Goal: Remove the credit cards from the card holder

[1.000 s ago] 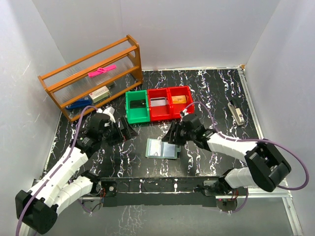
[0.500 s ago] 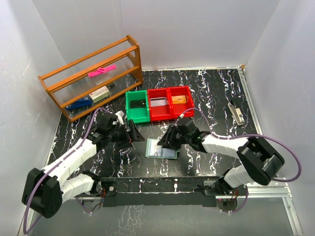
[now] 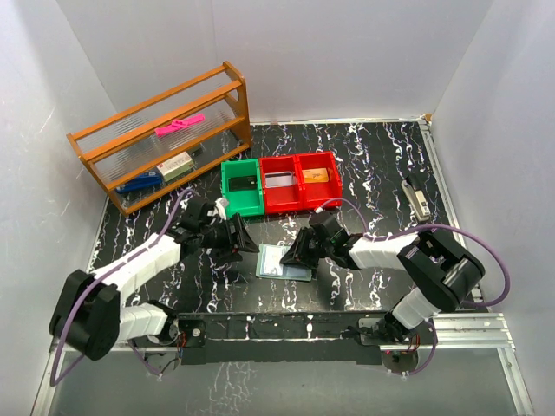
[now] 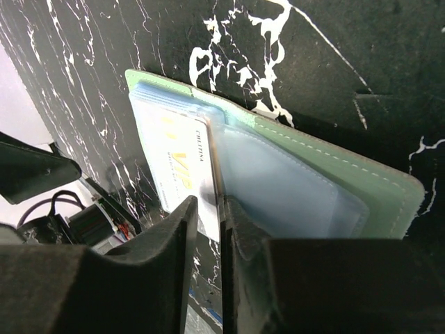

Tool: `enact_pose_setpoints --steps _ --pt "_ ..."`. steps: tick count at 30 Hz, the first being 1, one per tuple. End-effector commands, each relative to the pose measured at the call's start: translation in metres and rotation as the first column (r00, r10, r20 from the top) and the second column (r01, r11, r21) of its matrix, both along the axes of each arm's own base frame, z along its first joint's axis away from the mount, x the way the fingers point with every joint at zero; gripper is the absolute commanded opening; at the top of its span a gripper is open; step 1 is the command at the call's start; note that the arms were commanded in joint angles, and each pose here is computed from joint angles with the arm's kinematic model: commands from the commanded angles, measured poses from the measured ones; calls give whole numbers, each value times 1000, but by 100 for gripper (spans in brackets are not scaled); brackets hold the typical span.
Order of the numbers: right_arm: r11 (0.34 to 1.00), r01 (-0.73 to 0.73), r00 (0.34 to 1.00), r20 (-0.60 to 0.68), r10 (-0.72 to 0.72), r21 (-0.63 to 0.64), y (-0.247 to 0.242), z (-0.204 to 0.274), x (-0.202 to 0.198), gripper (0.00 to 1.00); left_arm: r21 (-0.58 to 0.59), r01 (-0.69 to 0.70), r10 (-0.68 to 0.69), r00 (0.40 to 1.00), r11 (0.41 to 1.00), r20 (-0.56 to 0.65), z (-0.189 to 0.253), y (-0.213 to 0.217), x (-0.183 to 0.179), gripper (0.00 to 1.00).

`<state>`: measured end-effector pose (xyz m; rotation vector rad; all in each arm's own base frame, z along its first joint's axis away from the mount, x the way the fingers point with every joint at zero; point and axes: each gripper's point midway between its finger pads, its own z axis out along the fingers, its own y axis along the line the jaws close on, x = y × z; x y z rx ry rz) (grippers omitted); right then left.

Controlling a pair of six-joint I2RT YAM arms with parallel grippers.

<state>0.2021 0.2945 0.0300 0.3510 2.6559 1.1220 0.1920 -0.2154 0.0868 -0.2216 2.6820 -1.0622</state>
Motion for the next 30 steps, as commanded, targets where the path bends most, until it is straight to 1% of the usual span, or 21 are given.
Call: enact_pose_setpoints --steps 1,2,4,7,10,15,18,22,27,30 --pt "1000 16 1000 5 -16 -22 -5 -12 0 15 -38 79 -78 997 996 23 13 -22 5 64" --pt "1000 15 1000 4 -15 -22 -5 -12 0 13 -34 88 -87 996 996 25 11 -25 6 62" --pt "1000 17 1000 6 -16 -23 -4 -12 1 12 -24 100 -99 995 995 21 7 -31 8 58" --pt "999 25 1000 9 -24 -27 -6 -12 2 12 -15 129 -129 991 991 21 1 -44 8 55" --pt "999 30 1000 11 -29 -28 -7 -11 3 14 31 131 -131 991 991 -12 -17 -48 8 47" --pt "1000 23 1000 9 -23 -20 -7 -10 2 15 89 115 -111 992 989 -52 -39 -45 8 40" --pt "1000 21 1000 9 -21 -15 -6 -9 2 15 70 137 -133 989 988 -58 -42 -52 8 33" --pt "1000 23 1000 11 -23 -5 -5 -6 4 16 92 161 -154 985 983 -80 -48 -52 3 20" --pt "1000 25 999 23 -26 14 -4 0 6 17 101 168 -160 984 981 -83 -50 -48 -4 9" --pt "999 11 1000 29 -12 51 1 6 6 18 96 194 -185 978 976 -96 -53 -48 -10 4"
